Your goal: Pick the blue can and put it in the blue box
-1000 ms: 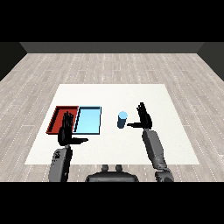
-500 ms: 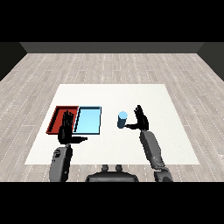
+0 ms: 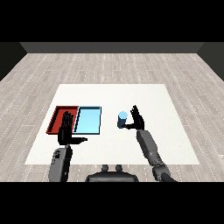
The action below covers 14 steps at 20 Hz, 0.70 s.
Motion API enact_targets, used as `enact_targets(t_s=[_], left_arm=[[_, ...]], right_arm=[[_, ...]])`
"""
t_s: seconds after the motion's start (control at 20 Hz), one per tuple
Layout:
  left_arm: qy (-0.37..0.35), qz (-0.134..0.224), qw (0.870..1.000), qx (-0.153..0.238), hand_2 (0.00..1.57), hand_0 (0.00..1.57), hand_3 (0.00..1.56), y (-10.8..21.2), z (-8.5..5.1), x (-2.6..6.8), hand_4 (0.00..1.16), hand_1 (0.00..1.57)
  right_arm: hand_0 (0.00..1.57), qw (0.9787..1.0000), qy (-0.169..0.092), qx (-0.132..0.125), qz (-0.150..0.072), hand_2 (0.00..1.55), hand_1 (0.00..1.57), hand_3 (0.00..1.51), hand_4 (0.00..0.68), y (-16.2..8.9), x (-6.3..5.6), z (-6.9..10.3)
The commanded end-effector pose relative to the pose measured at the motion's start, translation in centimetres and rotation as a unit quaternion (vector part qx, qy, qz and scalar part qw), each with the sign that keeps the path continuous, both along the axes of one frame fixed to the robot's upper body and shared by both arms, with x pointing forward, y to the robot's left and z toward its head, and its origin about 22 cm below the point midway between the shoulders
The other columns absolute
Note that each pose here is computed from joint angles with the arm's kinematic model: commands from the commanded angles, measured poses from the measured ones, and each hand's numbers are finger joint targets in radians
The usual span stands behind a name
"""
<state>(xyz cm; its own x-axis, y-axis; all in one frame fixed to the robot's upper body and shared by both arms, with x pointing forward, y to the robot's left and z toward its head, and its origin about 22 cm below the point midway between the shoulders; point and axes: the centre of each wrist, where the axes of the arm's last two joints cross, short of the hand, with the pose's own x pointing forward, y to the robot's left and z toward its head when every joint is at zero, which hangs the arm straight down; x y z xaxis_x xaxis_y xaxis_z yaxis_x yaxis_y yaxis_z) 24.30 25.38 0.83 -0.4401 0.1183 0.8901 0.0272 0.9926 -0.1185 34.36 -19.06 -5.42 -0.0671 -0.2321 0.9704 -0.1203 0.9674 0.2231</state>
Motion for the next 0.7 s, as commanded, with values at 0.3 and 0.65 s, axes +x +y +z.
enact_targets(t_s=[0.3,0.65], left_arm=[[-0.010,-0.004,1.000,-0.006,0.00,0.00,0.00,0.6,0.8,-0.78,0.00,0.00],[-0.008,0.011,1.000,0.008,0.00,0.00,0.00,-0.5,-0.9,0.93,0.00,0.00]], right_arm=[[0.00,0.9998,0.014,0.010,0.003,0.00,0.00,0.00,0.000,1.8,0.1,-3.1],[0.00,0.9998,0.007,0.005,0.017,0.00,0.00,0.00,0.000,2.2,1.8,0.2]])
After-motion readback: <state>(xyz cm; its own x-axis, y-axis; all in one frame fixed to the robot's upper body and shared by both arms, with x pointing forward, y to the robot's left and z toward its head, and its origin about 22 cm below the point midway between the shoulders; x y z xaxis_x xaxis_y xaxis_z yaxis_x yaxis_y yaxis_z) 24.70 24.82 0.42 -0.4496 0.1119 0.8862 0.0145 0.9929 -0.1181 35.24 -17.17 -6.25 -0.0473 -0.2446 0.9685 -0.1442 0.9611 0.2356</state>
